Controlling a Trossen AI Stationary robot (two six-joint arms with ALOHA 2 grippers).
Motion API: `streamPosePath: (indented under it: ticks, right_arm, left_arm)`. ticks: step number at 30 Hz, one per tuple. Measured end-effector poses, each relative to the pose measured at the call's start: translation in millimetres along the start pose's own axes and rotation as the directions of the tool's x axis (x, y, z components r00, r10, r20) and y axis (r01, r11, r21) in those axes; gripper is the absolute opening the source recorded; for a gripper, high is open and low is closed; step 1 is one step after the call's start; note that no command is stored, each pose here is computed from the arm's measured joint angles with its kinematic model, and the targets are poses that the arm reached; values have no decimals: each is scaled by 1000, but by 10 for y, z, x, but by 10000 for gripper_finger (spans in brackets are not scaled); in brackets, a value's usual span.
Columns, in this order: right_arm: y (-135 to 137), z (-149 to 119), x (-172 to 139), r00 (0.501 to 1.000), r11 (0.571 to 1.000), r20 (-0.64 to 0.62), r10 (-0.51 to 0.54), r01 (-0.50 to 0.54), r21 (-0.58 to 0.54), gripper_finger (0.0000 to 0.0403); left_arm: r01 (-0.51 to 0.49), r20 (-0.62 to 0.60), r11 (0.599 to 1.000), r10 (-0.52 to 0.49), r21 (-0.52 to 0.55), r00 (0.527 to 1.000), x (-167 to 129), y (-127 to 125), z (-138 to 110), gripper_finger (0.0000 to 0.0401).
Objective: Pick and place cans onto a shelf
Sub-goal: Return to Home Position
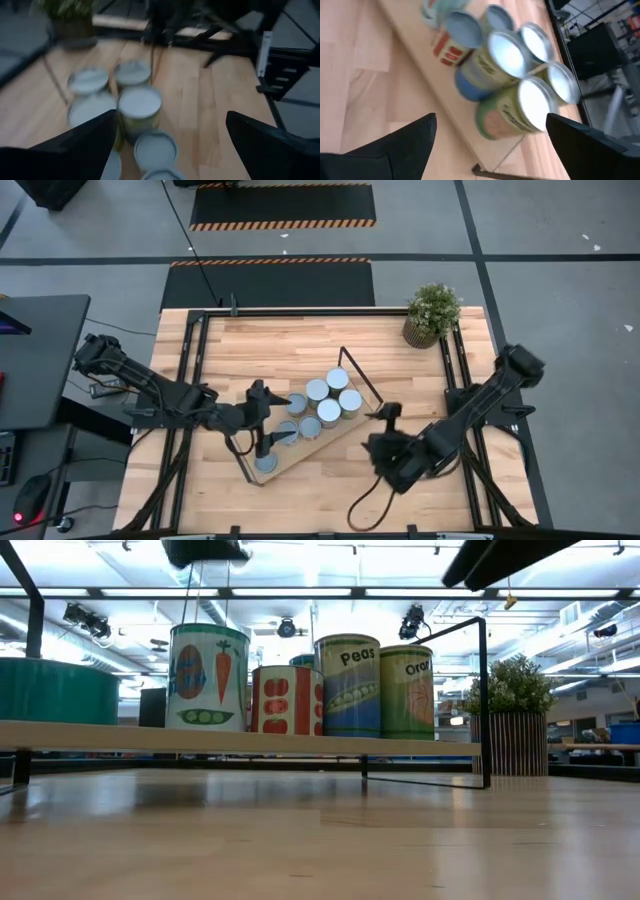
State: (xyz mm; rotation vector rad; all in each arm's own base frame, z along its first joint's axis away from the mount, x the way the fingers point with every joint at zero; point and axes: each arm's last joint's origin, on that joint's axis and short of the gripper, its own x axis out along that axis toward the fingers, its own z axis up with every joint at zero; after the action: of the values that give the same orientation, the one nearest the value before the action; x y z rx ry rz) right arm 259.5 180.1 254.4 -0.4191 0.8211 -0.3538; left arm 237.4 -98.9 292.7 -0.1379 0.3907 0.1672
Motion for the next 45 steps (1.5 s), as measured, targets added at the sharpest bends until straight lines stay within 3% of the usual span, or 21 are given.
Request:
streamPosePath:
  ticks: [6, 11, 23, 33, 45]
  right_arm:
    - [-328, -264, -139, 991, 990, 114, 76, -88, 110, 383]
    - [-522, -436, -236, 957, 965, 236, 166, -207, 162, 383]
    - [-814, -878, -303, 835, 912, 506, 217, -358, 199, 383]
    - [-1033, -1099, -386, 754, 887, 612, 238, -426, 180, 383]
    - [-1240, -1256, -378, 690, 871, 686, 232, -461, 169, 383]
  left_arm:
    - [30, 32, 973, -39, 228, 999, 3, -24, 41, 377]
    - [28, 32, 954, -40, 300, 999, 5, -22, 42, 377]
    - [-29, 58, 971, 15, 239, 998, 89, 114, -398, 377]
    - [-28, 212, 990, -2, 140, 977, -323, 461, -429, 377]
    - [-35, 346, 999, 19, 39, 938, -526, 864, -766, 377]
